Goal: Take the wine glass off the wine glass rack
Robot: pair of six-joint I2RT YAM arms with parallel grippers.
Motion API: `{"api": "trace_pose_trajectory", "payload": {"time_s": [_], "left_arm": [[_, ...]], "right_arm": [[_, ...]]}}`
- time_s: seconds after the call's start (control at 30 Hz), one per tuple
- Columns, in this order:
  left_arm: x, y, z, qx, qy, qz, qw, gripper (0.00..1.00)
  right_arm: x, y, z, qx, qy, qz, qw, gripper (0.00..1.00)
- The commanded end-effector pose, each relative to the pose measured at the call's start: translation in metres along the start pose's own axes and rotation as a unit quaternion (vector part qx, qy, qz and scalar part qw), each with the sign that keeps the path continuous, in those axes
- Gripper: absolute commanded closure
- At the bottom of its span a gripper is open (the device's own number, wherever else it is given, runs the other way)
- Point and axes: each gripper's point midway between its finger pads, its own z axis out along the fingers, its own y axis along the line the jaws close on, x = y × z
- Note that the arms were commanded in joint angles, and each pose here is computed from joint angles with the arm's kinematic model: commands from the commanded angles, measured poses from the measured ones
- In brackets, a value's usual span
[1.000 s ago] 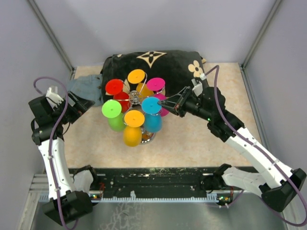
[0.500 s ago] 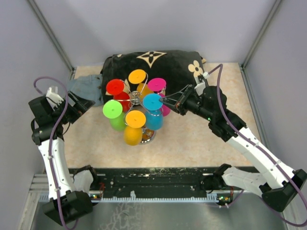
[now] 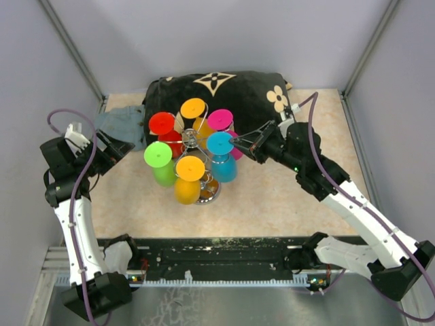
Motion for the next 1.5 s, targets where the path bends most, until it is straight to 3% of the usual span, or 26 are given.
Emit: {"api": "trace_pose_trajectory", "payload": {"time_s": [0.0,0.5,0.67,0.8,1.0,1.17,1.33,1.47], "left_arm": [[-0.002,-0.005,-0.003,0.01,-0.006,0.005,1.0,0.0],[-0.012,-0.008,-0.009,-0.002,-0.02,0.028,0.999,0.0],[-0.036,-0.014,-0.02,-0.028,-0.063,0.05,0.996,0.0],[-0.072,-0.039,-0.039,-0.028,-0.118,0.084,0.989,0.0],[-0.113,-0.122,-0.072,0.086,-0.167,0.114,0.975,0.0],[-0.12,-0.188,-0.093,0.228,-0.135,0.09,0.96,0.01],[-0.118,-0.217,-0.101,0.339,-0.099,0.045,0.935,0.01],[-0.12,-0.221,-0.099,0.368,-0.083,0.025,0.926,0.0]], "right_arm": [[-0.011,0.028,-0.02,-0.035,-0.031,-0.013,0.999,1.0],[-0.031,0.01,-0.071,0.01,-0.112,-0.007,0.994,1.0],[-0.045,-0.001,-0.112,0.044,-0.165,-0.009,0.985,1.0],[-0.064,0.018,-0.154,0.04,-0.22,-0.025,0.974,1.0],[-0.076,0.069,-0.163,-0.001,-0.232,-0.072,0.97,1.0],[-0.079,0.131,-0.14,-0.084,-0.214,-0.114,0.966,1.0],[-0.07,0.201,-0.113,-0.211,-0.173,-0.126,0.954,1.0],[-0.062,0.236,-0.099,-0.276,-0.137,-0.119,0.944,1.0]]}}
